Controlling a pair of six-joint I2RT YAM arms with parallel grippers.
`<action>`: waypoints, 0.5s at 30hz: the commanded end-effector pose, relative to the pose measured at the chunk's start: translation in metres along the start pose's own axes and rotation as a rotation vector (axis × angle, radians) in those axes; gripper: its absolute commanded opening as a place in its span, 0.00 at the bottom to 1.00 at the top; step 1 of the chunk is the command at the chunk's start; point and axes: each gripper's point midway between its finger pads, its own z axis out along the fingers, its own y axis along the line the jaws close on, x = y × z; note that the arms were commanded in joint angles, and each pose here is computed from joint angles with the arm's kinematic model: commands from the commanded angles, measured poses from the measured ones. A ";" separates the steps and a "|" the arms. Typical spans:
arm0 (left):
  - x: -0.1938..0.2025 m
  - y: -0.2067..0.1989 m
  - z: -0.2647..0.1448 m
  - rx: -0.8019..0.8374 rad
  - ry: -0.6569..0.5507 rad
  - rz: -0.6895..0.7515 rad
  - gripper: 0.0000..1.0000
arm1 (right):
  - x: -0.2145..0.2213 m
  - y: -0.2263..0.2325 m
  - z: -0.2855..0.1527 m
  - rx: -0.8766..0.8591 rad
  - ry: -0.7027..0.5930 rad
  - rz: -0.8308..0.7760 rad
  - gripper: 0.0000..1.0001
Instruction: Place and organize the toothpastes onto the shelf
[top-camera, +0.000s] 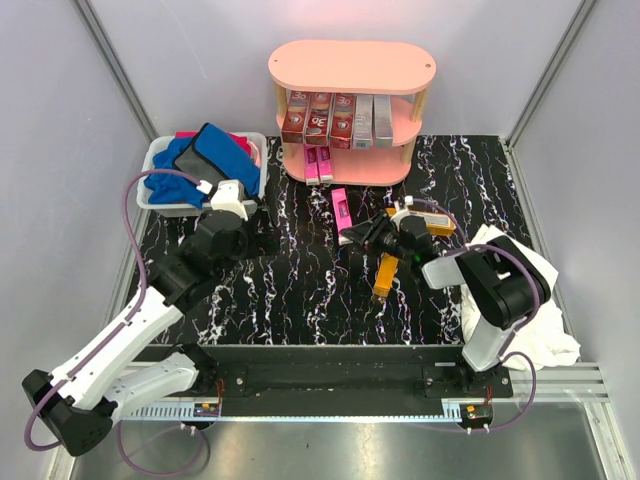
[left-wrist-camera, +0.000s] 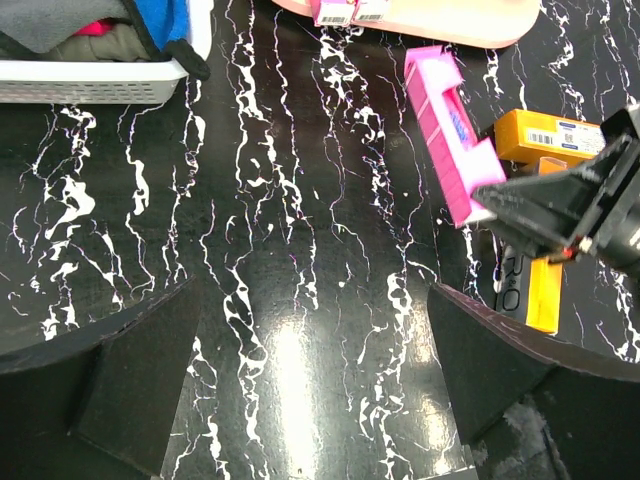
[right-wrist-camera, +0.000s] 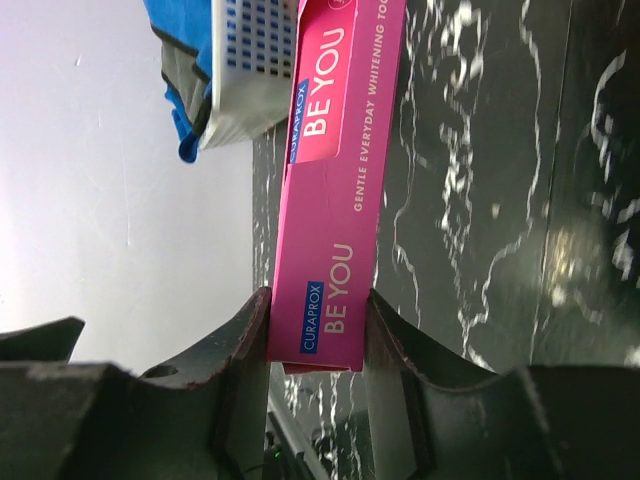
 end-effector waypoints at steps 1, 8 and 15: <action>-0.011 0.003 0.002 -0.024 -0.051 0.009 0.99 | -0.032 0.029 0.015 -0.101 -0.046 -0.110 0.21; -0.001 0.010 0.003 -0.039 -0.043 0.021 0.99 | -0.073 0.033 0.042 -0.140 -0.063 -0.121 0.21; -0.002 0.018 -0.001 -0.062 -0.063 0.035 0.99 | -0.114 0.013 0.076 -0.123 -0.084 -0.058 0.21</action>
